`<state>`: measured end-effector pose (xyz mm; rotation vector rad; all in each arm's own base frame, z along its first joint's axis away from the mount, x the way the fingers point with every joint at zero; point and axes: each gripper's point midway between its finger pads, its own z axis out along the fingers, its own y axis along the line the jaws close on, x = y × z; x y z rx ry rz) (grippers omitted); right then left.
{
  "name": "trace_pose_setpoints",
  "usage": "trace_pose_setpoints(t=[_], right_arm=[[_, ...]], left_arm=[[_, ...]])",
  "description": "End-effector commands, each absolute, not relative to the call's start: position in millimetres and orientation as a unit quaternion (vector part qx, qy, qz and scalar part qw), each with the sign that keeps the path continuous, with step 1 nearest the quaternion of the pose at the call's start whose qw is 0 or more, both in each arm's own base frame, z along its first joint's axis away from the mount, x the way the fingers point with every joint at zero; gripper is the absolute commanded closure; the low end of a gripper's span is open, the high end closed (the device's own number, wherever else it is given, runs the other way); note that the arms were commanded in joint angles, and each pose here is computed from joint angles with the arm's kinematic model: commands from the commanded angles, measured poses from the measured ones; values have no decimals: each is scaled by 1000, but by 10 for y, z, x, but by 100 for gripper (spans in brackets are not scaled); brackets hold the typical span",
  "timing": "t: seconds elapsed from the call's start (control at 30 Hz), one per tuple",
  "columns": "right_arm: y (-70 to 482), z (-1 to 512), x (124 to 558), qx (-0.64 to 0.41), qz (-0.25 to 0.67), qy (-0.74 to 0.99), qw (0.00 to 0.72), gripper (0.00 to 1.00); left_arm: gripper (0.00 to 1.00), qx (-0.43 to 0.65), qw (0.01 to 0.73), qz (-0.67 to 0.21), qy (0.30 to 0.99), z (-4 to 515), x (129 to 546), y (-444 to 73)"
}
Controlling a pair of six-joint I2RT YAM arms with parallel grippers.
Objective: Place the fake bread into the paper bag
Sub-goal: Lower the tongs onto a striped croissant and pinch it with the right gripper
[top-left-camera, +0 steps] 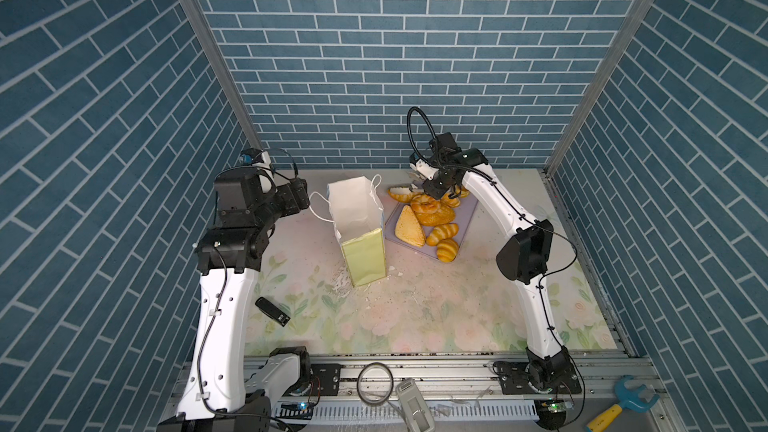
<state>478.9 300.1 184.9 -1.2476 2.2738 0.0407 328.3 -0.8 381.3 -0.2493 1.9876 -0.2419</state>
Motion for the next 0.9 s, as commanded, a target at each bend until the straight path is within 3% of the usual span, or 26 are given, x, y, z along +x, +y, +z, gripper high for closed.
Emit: trace_pose_setpoints(t=[0.0, 0.53, 0.87], right_arm=[[3111, 1852, 4824, -479, 22, 831, 281, 52], [3113, 1462, 5079, -448, -8, 851, 275, 46], [3115, 1480, 5001, -437, 0, 860, 263, 59]], left_arm=[[15, -107, 535, -92, 833, 3828, 3245, 27], [15, -105, 531, -104, 835, 3814, 3319, -6], [15, -99, 532, -106, 834, 3847, 3336, -21]])
